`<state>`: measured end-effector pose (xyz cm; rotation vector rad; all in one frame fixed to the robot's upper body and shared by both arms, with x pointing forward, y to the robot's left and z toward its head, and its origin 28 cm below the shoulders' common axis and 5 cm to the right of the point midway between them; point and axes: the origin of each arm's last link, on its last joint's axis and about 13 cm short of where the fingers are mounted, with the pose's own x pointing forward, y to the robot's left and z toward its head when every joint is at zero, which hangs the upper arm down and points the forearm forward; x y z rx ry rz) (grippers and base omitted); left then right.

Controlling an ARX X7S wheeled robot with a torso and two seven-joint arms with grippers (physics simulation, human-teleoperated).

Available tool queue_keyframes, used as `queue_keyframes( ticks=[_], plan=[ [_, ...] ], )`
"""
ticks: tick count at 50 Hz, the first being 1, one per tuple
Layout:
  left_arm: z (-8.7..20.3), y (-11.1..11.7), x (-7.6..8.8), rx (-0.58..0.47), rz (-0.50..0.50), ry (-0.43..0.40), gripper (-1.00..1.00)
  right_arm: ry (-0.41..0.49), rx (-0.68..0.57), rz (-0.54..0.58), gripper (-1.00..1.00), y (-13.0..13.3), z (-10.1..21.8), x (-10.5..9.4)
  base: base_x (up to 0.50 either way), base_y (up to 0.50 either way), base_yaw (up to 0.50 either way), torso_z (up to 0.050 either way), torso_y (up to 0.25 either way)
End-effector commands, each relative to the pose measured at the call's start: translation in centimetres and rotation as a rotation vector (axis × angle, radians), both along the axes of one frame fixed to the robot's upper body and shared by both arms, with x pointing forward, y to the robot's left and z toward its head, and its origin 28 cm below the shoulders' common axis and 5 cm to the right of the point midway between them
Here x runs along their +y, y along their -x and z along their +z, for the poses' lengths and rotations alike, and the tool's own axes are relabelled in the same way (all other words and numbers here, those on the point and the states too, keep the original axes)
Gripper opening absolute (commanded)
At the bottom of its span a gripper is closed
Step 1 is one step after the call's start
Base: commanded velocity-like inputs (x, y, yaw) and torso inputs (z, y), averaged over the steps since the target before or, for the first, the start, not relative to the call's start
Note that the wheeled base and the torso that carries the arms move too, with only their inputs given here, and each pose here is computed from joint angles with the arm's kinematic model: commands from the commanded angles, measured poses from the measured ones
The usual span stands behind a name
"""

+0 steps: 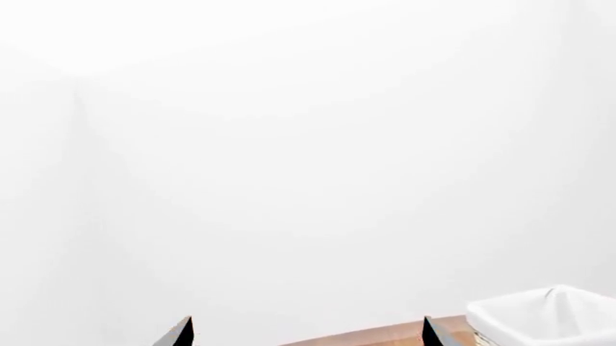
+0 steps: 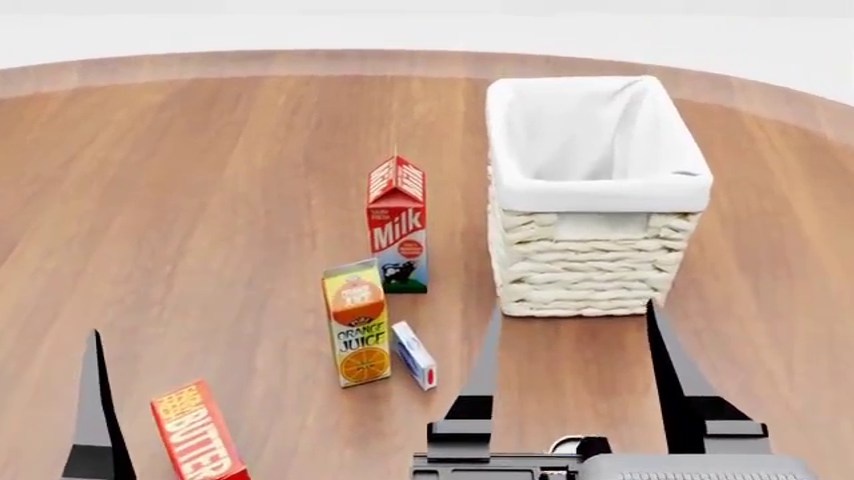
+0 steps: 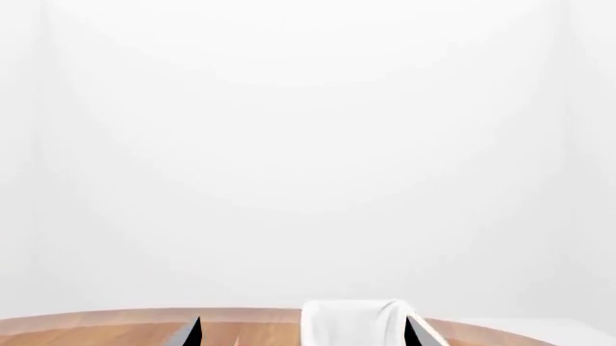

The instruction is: Pick up the alphabet soup and the tomato sauce, and put them in the basket.

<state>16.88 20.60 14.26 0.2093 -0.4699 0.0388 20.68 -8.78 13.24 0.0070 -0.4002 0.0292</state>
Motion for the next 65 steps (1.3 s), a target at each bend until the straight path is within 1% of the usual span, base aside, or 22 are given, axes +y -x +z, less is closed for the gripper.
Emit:
queue_keyframes(
  ticks=[1,2,5,7,10,15,20,21,27,30,31,33,35,36,41,43,50,53,56,63,64,65],
  plan=[
    [-0.2,-0.1,0.1,0.005,0.006,0.004,1.0,0.004,0.007,0.005,1.0,0.1,0.4,0.1,0.24,0.0,0.0,0.0,0.0],
    [-0.1,0.0,0.2,0.003,0.004,0.011,1.0,0.004,0.009,0.005,1.0,0.1,-0.5,0.1,0.24,0.0,0.0,0.0,0.0],
    [0.0,0.0,0.1,0.002,0.002,0.008,1.0,0.004,0.009,0.005,1.0,0.1,0.6,0.1,0.24,0.0,0.0,0.0,0.0],
    [-0.2,0.0,0.1,0.004,0.0,0.008,1.0,0.006,0.012,0.005,1.0,0.1,-0.6,0.2,0.24,0.0,0.0,0.0,0.0],
    [-0.2,0.0,0.1,0.008,-0.002,0.009,1.0,0.008,0.014,0.007,1.0,0.1,0.4,0.2,0.24,0.0,0.0,0.0,0.0],
    [-0.1,-0.1,0.1,0.006,-0.002,0.008,1.0,0.005,0.014,0.008,1.0,0.1,0.5,0.2,0.24,0.0,0.0,0.0,0.0],
    [-0.2,-0.1,0.0,0.008,-0.005,0.006,1.0,0.002,0.018,0.008,1.0,0.2,-0.6,0.2,0.24,0.0,0.0,0.0,0.0],
    [-0.1,-0.1,0.0,0.008,-0.004,0.004,1.0,0.002,0.019,0.007,1.0,0.1,0.1,0.2,0.25,0.0,0.0,0.0,0.0],
    [-0.1,0.1,0.1,0.007,-0.001,0.002,1.0,-0.002,0.018,0.007,1.0,0.2,-0.8,0.2,0.24,0.0,0.0,0.0,0.003],
    [0.0,0.1,0.1,0.005,0.001,0.004,1.0,-0.001,0.018,0.008,1.0,0.2,0.3,0.2,0.24,0.0,0.0,0.0,0.0],
    [0.0,0.0,0.1,0.005,-0.002,0.004,1.0,-0.002,0.017,0.008,1.0,0.3,-0.5,0.2,0.24,0.0,0.0,0.0,0.0],
    [0.0,0.0,0.0,0.004,-0.002,0.0,1.0,-0.002,0.018,0.006,1.0,0.1,0.3,0.2,0.24,0.0,0.0,0.0,0.0],
    [0.1,0.0,0.1,0.002,-0.002,0.002,1.0,0.0,0.017,0.008,1.0,0.3,-0.7,0.2,0.24,0.0,0.0,0.0,0.0],
    [0.1,0.0,0.1,0.003,-0.002,0.002,1.0,0.0,0.017,0.007,1.0,0.2,0.0,0.2,0.24,0.0,0.0,0.0,0.0],
    [-0.1,0.0,0.1,0.005,-0.003,0.002,1.0,0.001,0.019,0.009,1.0,0.3,0.4,0.2,0.24,0.0,0.0,0.0,0.0],
    [-0.1,0.0,0.1,0.007,-0.002,0.005,1.0,0.0,0.02,0.008,1.0,0.3,-0.5,0.2,0.24,0.0,0.0,0.0,0.0],
    [0.0,0.0,0.0,0.004,-0.003,0.002,1.0,0.002,0.022,0.009,1.0,0.2,0.3,0.2,0.24,0.0,0.0,0.0,0.0],
    [0.0,0.0,0.0,0.006,-0.003,0.0,1.0,0.005,0.023,0.01,1.0,0.2,-0.5,0.2,0.24,0.0,0.0,0.0,0.0],
    [0.0,0.1,0.1,0.006,-0.001,-0.002,1.0,0.009,0.023,0.011,1.0,0.2,0.2,0.2,0.24,0.0,0.0,0.0,0.0],
    [-0.1,0.0,0.0,0.006,-0.004,0.006,1.0,0.003,0.026,0.009,1.0,0.2,0.1,0.2,0.24,0.0,0.0,0.0,0.0],
    [-0.1,-0.1,0.0,0.007,-0.005,0.007,1.0,0.005,0.027,0.009,1.0,0.2,-0.7,0.3,0.24,0.0,0.0,0.0,0.01],
    [-0.1,-0.1,0.0,0.006,-0.006,0.007,1.0,0.005,0.026,0.01,1.0,0.2,-0.1,0.3,0.24,0.0,0.0,0.0,0.0]
  ],
)
